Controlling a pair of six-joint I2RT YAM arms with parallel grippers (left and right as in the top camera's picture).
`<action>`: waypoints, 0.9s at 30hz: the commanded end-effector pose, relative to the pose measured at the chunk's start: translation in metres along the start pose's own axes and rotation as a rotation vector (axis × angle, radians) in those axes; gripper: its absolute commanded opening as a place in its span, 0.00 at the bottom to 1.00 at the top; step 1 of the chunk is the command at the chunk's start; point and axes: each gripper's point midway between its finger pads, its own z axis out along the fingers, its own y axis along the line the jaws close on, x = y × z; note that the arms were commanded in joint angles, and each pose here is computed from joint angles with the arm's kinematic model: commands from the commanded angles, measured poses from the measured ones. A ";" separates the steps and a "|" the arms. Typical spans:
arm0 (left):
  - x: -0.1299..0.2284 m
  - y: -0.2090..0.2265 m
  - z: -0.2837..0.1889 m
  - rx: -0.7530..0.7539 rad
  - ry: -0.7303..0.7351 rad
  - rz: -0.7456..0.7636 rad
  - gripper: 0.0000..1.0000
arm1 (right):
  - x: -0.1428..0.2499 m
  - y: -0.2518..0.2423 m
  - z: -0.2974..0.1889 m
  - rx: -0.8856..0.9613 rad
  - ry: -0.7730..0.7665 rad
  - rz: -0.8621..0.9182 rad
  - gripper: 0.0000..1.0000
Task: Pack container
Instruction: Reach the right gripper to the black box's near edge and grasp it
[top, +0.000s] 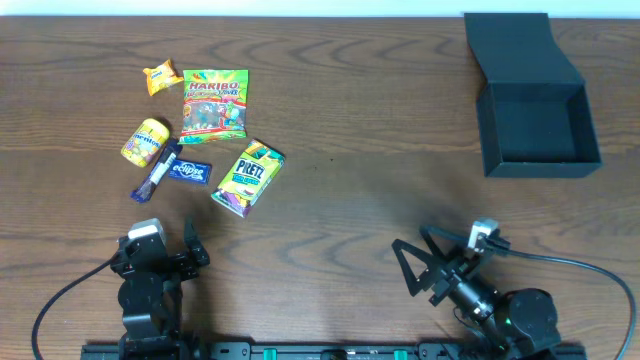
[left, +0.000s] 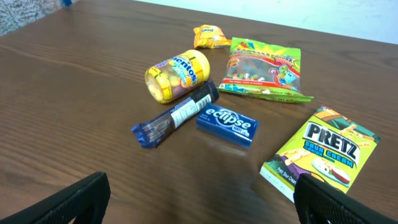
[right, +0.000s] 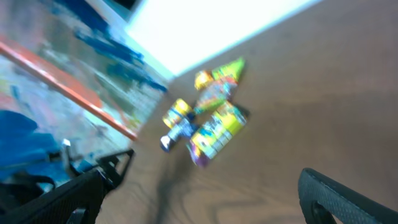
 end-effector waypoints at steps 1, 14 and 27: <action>0.008 0.004 0.003 -0.017 0.017 0.010 0.95 | -0.007 -0.002 0.003 0.020 -0.005 -0.015 0.99; 0.008 0.004 0.003 -0.017 0.017 0.010 0.95 | -0.072 -0.020 0.041 0.320 0.173 -0.233 0.99; 0.008 0.004 0.003 -0.017 0.017 0.011 0.95 | -0.151 -0.104 0.062 0.825 0.364 -0.246 0.99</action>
